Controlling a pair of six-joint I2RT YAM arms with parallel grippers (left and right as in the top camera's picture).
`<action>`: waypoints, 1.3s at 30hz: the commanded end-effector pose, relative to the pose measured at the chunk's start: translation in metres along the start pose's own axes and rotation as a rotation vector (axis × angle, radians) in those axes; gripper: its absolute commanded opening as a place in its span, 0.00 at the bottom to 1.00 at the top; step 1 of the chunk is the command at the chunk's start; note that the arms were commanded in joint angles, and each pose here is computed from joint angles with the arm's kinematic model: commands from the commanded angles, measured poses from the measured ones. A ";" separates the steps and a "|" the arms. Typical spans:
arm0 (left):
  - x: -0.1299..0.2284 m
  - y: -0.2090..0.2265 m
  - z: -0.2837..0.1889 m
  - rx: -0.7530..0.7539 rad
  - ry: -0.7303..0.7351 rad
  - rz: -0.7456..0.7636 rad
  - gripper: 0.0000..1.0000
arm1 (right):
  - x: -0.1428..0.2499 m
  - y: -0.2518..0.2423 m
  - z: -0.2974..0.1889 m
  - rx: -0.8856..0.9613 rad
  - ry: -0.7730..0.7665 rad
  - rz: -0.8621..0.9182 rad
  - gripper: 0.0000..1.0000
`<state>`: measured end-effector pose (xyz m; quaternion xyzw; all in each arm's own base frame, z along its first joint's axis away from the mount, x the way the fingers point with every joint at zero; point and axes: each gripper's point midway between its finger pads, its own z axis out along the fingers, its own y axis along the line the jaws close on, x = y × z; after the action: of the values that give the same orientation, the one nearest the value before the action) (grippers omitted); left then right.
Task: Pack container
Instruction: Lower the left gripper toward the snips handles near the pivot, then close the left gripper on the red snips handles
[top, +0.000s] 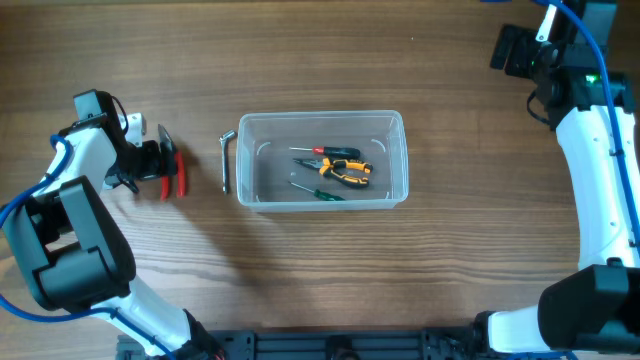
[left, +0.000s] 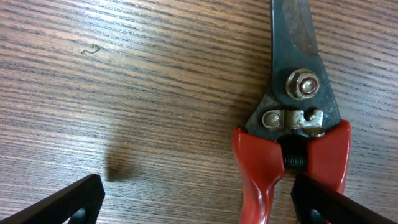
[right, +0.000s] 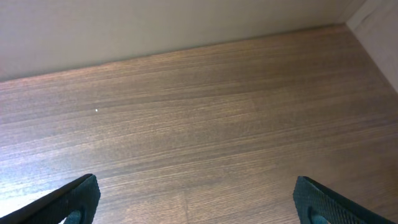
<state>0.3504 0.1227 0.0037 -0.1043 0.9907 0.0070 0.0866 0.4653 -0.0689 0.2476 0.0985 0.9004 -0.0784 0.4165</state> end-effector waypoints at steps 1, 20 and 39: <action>-0.004 -0.003 0.002 0.020 -0.005 0.028 0.99 | -0.006 0.002 -0.004 -0.010 -0.018 -0.001 1.00; -0.002 -0.030 0.002 0.034 0.011 0.098 1.00 | -0.006 0.002 -0.004 -0.010 -0.018 -0.001 0.99; -0.007 -0.030 0.002 0.032 -0.009 0.074 1.00 | -0.006 0.002 -0.004 -0.010 -0.018 -0.001 1.00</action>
<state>0.3581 0.0977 0.0037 -0.0678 0.9939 0.0040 0.0866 0.4653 -0.0689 0.2476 0.0985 0.9004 -0.0784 0.4165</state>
